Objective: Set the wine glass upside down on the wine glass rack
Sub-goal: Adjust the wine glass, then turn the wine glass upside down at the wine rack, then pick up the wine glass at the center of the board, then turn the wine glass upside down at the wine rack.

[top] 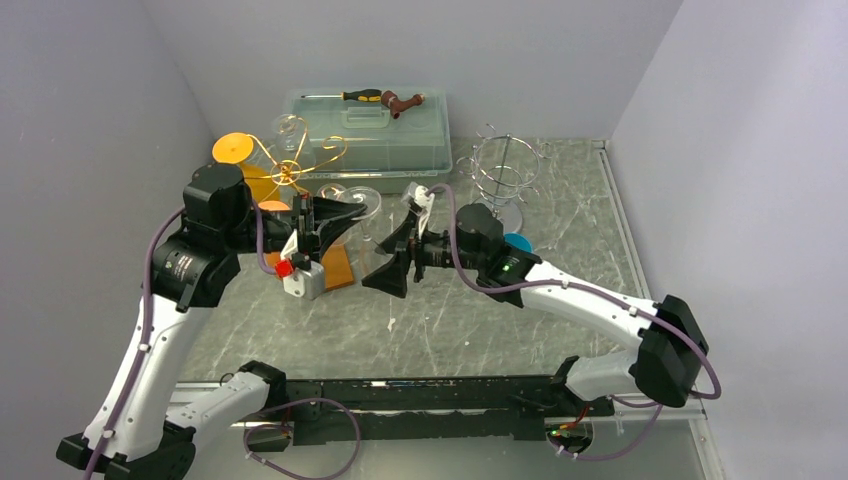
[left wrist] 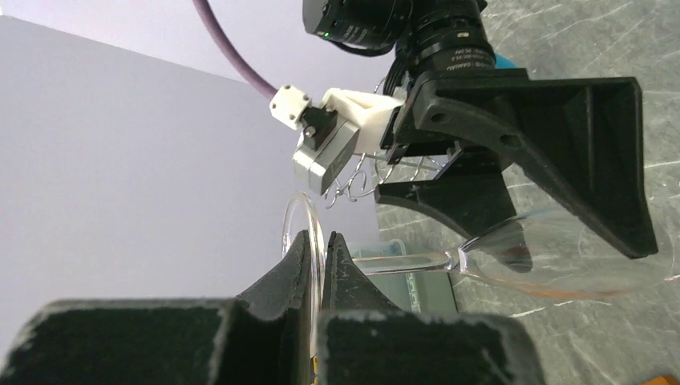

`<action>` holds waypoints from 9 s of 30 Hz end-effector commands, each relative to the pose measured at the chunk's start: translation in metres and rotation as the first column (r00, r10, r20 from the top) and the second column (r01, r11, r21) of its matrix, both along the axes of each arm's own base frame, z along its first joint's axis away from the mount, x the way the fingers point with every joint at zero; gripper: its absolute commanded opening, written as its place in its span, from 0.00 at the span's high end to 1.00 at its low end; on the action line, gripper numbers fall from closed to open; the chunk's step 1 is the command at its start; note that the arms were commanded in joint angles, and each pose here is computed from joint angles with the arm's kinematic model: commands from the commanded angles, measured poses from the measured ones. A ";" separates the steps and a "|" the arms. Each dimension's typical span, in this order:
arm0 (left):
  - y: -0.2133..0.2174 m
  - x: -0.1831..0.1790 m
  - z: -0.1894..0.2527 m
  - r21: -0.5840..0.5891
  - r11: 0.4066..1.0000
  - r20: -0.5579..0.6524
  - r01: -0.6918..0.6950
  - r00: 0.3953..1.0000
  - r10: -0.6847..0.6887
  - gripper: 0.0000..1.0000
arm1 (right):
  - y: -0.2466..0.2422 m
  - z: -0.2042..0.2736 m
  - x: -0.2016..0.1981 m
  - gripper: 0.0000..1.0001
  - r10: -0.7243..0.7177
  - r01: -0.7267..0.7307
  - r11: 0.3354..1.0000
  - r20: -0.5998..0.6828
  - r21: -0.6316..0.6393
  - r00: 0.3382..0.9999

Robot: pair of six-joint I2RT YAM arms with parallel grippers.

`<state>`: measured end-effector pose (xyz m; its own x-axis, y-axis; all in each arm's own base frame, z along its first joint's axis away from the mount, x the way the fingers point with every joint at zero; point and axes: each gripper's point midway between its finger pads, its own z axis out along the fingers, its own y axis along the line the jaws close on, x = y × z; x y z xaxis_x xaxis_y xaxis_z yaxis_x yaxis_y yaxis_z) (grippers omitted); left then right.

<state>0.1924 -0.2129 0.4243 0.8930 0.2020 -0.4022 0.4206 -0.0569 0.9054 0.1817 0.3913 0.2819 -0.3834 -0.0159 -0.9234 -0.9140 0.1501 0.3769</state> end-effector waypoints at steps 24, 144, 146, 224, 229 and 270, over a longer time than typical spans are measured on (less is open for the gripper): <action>-0.002 0.000 0.025 -0.034 0.999 0.123 0.023 0.992 -0.018 1.00 | 0.004 -0.001 0.018 0.30 -0.087 0.080 0.991 0.061 0.111 0.994; 0.015 -0.028 -0.009 0.000 0.999 0.017 -0.033 0.999 0.033 0.01 | -0.141 -0.157 0.224 0.18 -0.900 0.930 0.365 -0.271 -0.041 0.341; 0.016 -0.028 -0.009 0.000 0.999 0.017 -0.034 0.999 0.034 0.01 | -0.141 -0.150 0.224 0.18 -0.898 0.930 0.366 -0.271 -0.026 0.346; -0.012 0.017 0.001 -0.094 0.934 -0.900 -0.345 0.430 0.068 0.01 | -0.205 0.197 0.030 1.00 -0.571 0.548 0.764 -0.039 0.340 0.820; -0.021 0.046 0.003 -0.055 0.912 -0.950 -0.407 0.302 0.078 0.01 | -0.202 0.227 0.045 1.00 -0.588 0.528 0.742 0.023 0.412 0.809; -0.019 0.113 0.070 -0.145 0.941 -0.230 -0.307 0.935 0.270 1.00 | -0.180 0.104 0.010 0.00 -0.334 0.334 0.941 0.006 -0.062 0.942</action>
